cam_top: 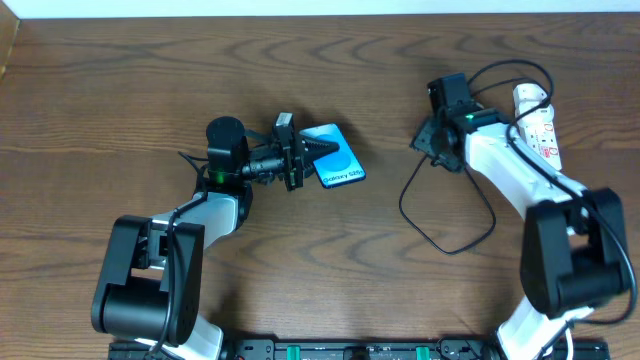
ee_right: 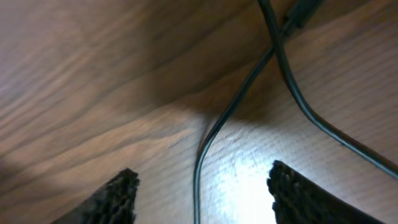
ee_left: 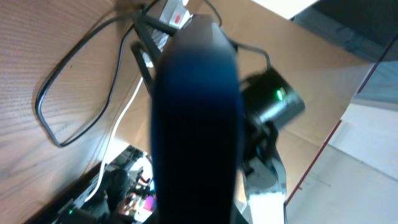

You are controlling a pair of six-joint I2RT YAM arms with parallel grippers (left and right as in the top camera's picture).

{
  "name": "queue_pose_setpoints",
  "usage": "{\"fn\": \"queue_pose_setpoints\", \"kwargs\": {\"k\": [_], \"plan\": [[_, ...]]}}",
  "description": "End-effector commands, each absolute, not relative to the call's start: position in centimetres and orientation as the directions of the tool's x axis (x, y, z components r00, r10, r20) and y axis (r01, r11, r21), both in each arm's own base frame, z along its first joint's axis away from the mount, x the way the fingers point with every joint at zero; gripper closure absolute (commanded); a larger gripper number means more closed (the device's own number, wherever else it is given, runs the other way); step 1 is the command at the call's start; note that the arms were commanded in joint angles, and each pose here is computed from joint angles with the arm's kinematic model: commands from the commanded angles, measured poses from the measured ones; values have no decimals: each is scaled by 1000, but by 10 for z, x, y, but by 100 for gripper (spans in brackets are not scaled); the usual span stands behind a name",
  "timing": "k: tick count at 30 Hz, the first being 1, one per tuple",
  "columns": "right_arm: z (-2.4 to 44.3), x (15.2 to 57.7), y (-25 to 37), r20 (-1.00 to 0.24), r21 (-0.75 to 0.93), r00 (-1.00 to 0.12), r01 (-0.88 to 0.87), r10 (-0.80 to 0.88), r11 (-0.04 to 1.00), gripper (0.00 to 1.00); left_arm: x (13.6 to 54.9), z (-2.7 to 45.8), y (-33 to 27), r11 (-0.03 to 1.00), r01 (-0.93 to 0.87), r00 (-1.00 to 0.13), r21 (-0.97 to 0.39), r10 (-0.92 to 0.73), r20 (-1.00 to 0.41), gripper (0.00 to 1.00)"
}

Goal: Plug charger to phone and switch on socket
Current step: 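Lower the right gripper onto the black USB-C cable and grasp it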

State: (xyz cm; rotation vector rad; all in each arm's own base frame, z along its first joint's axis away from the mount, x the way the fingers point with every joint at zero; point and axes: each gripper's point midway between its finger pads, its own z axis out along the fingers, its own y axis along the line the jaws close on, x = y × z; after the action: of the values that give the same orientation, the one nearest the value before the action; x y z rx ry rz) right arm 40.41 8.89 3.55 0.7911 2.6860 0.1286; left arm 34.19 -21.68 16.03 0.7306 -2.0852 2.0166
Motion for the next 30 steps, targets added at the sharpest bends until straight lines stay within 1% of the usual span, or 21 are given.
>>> {"fn": "queue_pose_setpoints", "kwargs": {"k": [1,3,5,7,9,10,12,14,16,19,22,23,25,27,28,29,30], "plan": [[15,408,81,-297,137,-768,553,567,822,44,338,174,-219,-9,-373,-912,-928,-179,368,92],[5,408,80,-292,119,-772,557,565,822,48,338,174,-219,-9,-373,-912,-928,-179,368,93],[-4,408,78,-287,104,-775,559,563,822,55,338,174,-219,-9,-371,-913,-929,-179,366,93],[-9,406,79,-278,95,-780,558,560,825,67,338,174,-219,-7,-361,-917,-932,-179,356,93],[-11,404,86,-260,99,-817,508,515,856,80,338,174,-219,-6,-359,-918,-933,-179,355,93],[-11,403,92,-248,106,-845,463,474,880,88,338,174,-219,-6,-359,-918,-933,-179,355,93],[-12,398,112,-210,141,-910,334,357,932,96,338,174,-219,-6,-360,-917,-933,-179,355,93],[-12,386,135,-162,193,-963,184,216,964,99,338,174,-219,-6,-359,-918,-933,-179,355,93],[-14,364,152,-102,207,-992,49,71,977,99,338,174,-219,-6,-359,-918,-933,-179,355,93],[-20,331,152,-13,130,-999,-41,-39,991,99,338,174,-219,-6,-359,-918,-933,-179,354,93],[-24,306,144,54,24,-995,-82,-83,996,99,338,174,-219,-6,-356,-919,-934,-179,351,93],[-26,300,143,68,-2,-993,-97,-97,995,98,338,174,-219,-6,-356,-919,-934,-179,351,93],[-27,295,143,69,-31,-991,-119,-117,992,85,338,174,-219,-6,-356,-919,-934,-179,351,93],[-28,301,143,40,-53,-993,-111,-109,992,73,338,174,-219,-6,-356,-919,-934,-179,351,93],[-28,306,142,14,-65,-996,-94,-94,993,62,338,174,-219,-6,-356,-919,-934,-179,351,93],[-27,312,142,-12,-71,-997,-79,-80,994,47,338,174,-219,-6,-356,-919,-934,-179,352,93],[-27,318,143,-36,-70,-997,-60,-62,996,41,338,174,-219,-6,-356,-919,-934,-179,351,93]]}}
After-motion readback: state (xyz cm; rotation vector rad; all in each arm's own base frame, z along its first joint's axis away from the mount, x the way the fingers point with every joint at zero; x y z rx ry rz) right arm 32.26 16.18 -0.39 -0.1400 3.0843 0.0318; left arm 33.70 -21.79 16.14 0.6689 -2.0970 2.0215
